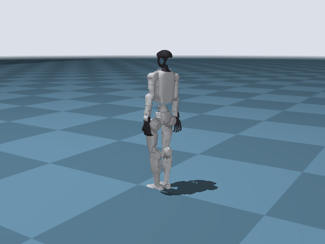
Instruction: In place motions
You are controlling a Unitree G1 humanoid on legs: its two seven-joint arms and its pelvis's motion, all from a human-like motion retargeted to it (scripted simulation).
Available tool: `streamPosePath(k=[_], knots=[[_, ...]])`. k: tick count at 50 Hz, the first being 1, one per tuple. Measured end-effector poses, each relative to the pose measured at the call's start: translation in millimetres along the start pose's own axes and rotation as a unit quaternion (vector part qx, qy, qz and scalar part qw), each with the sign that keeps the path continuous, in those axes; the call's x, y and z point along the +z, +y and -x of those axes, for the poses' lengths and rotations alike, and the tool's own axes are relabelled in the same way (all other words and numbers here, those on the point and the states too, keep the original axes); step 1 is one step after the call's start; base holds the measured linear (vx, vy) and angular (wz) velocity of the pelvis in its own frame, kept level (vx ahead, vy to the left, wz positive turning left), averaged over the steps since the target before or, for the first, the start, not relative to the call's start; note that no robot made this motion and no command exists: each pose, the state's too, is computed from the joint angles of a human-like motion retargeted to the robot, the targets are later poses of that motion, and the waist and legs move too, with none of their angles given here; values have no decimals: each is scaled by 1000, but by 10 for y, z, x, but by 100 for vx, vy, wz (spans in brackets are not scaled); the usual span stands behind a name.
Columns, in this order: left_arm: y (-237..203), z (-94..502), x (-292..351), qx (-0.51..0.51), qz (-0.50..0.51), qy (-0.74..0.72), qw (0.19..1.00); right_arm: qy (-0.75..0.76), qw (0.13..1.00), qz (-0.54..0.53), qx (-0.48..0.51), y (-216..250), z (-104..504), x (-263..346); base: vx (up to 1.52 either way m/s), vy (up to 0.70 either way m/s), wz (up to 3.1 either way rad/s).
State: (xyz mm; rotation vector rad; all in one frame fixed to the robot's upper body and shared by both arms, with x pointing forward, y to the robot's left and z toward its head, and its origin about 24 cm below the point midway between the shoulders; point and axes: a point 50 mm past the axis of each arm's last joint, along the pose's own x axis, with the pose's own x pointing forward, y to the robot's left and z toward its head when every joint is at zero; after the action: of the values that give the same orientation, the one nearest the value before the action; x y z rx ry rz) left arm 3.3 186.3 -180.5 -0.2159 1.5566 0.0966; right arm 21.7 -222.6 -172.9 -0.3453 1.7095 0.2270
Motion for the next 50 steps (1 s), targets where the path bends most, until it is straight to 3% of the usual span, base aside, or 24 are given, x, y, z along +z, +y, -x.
streamPosePath(k=[7,20,30,35,45,50], knots=[[69,19,159,10,-2,-26,1000,49,999,14,-17,-14,-17,-252,6,-9,-20],[168,54,-309,11,-79,87,993,-172,976,134,0,161,202,919,-31,19,-216],[191,49,-193,15,-64,63,996,-154,969,191,-14,173,178,866,-33,32,-262],[259,63,-64,35,-50,49,997,-106,986,127,-20,51,104,606,-36,22,-110],[243,83,427,33,-52,-42,997,0,991,-131,-32,-62,-9,-108,-26,13,-83],[177,77,504,27,-35,-76,996,27,988,-149,-22,29,-35,-287,-18,1,-68]])
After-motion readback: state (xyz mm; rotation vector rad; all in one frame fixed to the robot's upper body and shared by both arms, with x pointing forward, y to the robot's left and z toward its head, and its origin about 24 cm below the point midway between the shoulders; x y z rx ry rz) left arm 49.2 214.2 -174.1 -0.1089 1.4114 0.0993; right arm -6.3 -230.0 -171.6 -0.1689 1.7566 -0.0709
